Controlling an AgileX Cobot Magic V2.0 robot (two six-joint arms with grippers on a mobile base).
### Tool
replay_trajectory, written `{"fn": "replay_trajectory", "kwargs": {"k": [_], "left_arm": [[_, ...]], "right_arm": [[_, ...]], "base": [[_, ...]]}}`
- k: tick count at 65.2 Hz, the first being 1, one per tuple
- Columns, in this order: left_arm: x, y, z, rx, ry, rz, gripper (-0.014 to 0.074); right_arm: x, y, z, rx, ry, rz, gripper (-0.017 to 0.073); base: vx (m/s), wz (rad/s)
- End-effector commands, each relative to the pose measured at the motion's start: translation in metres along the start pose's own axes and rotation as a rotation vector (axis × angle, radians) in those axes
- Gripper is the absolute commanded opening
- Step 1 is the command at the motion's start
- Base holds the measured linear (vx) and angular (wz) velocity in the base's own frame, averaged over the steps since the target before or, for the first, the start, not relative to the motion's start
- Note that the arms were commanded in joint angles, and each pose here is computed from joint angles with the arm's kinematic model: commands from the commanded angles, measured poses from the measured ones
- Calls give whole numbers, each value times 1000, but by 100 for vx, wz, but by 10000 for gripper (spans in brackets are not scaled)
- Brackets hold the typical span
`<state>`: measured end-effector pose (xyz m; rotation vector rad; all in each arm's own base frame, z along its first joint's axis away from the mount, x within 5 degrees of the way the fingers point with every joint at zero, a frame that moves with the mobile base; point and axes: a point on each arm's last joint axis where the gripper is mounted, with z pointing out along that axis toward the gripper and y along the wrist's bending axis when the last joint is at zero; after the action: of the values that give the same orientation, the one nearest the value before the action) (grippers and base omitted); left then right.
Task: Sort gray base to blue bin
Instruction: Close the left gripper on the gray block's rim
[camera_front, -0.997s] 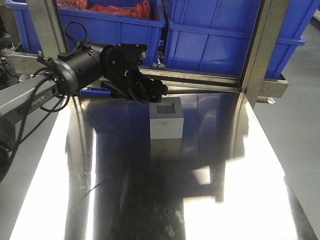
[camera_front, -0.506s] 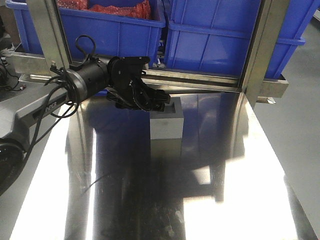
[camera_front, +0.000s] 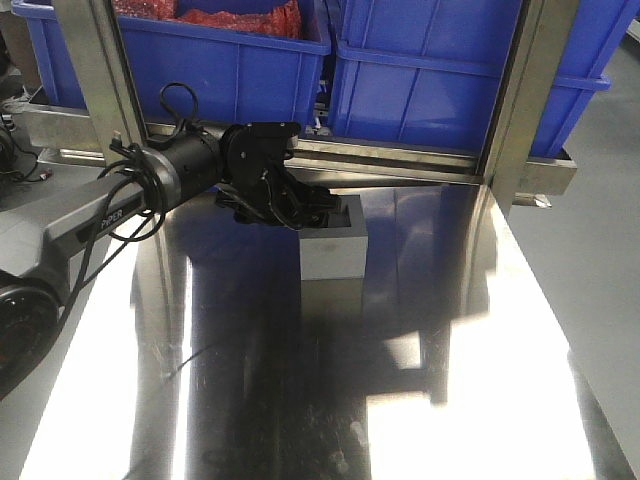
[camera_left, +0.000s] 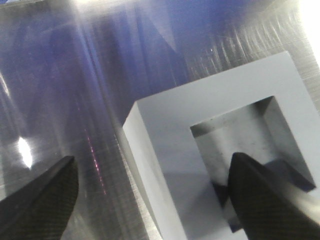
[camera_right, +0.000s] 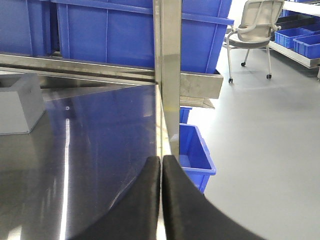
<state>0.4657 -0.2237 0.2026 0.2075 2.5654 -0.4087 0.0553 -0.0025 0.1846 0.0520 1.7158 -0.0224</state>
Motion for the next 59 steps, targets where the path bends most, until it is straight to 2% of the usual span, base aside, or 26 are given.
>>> {"fn": "replay_trajectory", "kwargs": {"k": [1, 13, 22, 34, 46, 59], "left_arm": [[-21, -11, -36, 17, -114, 24, 556], [-19, -8, -35, -14, -89, 49, 393], [-19, -8, -35, -12, -86, 47, 242], [-19, -8, -35, -12, -86, 46, 92], [-17, -8, -38, -16, -62, 46, 34], [-33, -17, -70, 19, -193, 53, 37]], "right_arm": [[-6, 0, 0, 1, -73, -15, -5], [-6, 0, 0, 1, -73, -15, -5], [-6, 0, 0, 1, -73, -15, -5], [-6, 0, 0, 1, -73, -15, -5], [-6, 0, 0, 1, -73, -15, -5], [-6, 0, 0, 1, -73, -15, -5]], "base": [[0, 0], [0, 0], [0, 0], [0, 0], [0, 0], [0, 0]]}}
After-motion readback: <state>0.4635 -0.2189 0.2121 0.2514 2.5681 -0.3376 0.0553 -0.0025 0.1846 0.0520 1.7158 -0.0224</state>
